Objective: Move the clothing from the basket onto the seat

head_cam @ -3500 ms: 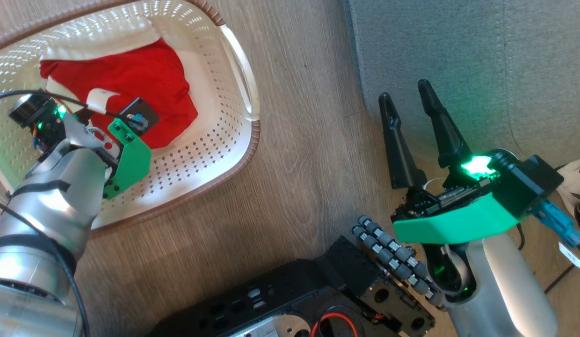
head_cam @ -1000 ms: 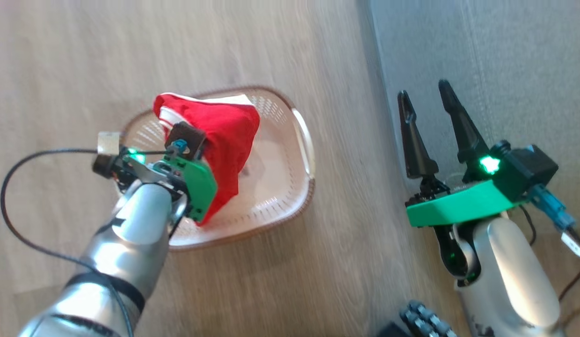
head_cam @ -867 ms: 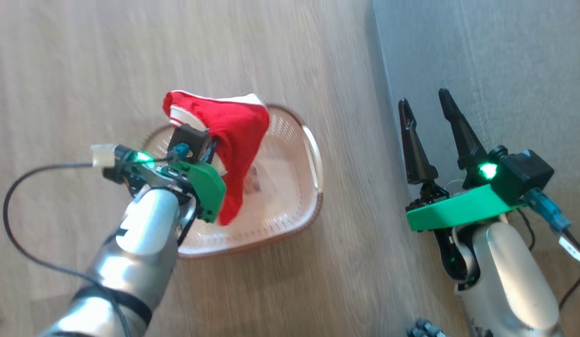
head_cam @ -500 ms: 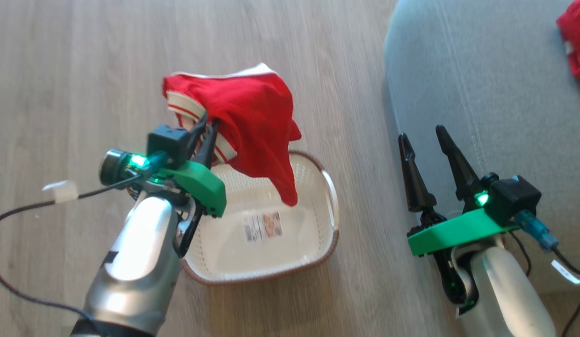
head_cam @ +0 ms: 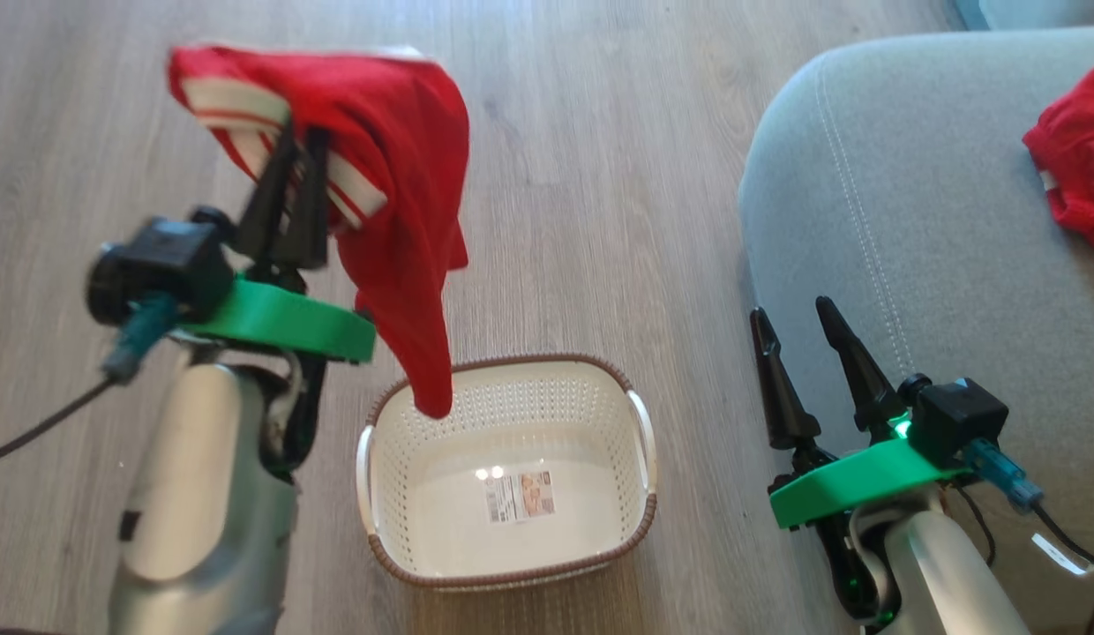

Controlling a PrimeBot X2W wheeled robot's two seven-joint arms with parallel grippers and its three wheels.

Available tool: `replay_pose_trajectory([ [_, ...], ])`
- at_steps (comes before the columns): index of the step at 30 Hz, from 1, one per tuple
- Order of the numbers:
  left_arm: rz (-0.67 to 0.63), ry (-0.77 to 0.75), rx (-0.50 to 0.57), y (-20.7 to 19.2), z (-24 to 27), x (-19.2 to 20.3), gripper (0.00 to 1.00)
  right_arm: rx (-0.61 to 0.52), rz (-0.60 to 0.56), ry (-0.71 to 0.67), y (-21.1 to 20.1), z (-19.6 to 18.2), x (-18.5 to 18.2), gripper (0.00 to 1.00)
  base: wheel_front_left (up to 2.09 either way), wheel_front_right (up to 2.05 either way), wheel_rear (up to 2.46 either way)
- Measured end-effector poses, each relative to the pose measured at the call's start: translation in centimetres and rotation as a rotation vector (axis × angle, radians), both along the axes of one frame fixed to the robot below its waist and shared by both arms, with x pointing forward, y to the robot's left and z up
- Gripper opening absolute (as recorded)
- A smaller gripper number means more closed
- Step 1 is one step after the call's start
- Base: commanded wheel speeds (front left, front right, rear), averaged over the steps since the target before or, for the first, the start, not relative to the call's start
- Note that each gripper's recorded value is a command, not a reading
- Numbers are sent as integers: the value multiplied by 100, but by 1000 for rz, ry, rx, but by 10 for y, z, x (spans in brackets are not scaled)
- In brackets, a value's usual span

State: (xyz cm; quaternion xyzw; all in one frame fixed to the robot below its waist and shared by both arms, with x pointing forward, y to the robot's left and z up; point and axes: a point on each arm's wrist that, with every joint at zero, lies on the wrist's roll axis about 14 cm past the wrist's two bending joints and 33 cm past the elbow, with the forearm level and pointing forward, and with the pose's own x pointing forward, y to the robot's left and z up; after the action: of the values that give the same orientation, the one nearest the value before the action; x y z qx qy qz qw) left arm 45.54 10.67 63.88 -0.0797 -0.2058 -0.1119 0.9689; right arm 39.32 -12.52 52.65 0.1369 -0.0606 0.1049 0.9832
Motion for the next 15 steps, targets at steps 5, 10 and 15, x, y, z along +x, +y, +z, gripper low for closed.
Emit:
replay_pose_trajectory([
  [5,17,-163,-67,13,56,-22,0,3,14,-24,5,9,-5,100,0,0,0],
  [10,26,-285,-108,17,93,-48,0,4,17,-12,6,5,-16,100,0,0,0],
  [15,-15,-354,-126,6,114,-66,0,4,19,-23,7,9,-18,100,0,0,0],
])
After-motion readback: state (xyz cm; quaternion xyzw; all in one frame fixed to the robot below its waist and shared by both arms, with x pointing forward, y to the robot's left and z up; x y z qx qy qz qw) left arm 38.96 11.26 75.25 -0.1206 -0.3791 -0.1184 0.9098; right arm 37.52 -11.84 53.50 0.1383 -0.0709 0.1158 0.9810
